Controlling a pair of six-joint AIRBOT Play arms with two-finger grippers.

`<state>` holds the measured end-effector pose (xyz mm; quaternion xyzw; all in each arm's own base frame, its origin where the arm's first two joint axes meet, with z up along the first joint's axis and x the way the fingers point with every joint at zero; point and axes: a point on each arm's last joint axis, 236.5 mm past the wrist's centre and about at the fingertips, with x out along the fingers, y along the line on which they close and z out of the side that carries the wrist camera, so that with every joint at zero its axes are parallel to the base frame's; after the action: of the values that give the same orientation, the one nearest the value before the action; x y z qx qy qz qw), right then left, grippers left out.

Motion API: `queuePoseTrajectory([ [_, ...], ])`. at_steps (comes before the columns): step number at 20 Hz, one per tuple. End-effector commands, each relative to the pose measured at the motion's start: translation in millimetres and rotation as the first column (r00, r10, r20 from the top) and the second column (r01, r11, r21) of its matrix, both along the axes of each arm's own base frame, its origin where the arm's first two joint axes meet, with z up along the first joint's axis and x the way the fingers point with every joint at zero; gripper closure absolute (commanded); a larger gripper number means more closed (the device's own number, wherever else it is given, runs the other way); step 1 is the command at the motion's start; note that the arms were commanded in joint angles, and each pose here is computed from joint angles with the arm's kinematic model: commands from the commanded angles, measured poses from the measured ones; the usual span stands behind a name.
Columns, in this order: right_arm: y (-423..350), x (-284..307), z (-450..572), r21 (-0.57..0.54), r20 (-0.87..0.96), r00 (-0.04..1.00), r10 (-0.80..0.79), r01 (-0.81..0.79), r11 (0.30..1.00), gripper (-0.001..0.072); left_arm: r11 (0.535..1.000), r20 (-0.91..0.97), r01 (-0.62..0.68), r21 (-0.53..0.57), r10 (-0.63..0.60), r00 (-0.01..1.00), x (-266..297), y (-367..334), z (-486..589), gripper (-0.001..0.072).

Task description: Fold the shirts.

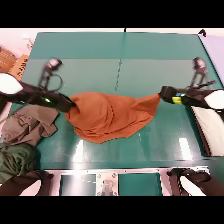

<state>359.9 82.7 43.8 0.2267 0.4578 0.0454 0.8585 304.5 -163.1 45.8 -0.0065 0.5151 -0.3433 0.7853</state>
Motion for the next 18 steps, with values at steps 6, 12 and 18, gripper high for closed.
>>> queuePoseTrajectory([
  [6,-21,-2,-28,-0.038,-0.198,0.980,0.002,-0.010,0.999,0.0283,0.997,-0.071,-0.005,0.081,0.010,0.997,18,12,-39,0.0155],
  [12,-11,-83,-43,-0.003,-0.359,0.933,-0.031,0.032,0.999,0.0284,0.967,0.074,-0.053,0.251,0.035,0.997,56,50,5,0.0156],
  [18,61,-126,-105,0.166,-0.418,0.908,0.038,0.035,0.986,0.0284,0.969,0.075,-0.196,0.151,0.187,0.980,72,83,22,0.0156],
])
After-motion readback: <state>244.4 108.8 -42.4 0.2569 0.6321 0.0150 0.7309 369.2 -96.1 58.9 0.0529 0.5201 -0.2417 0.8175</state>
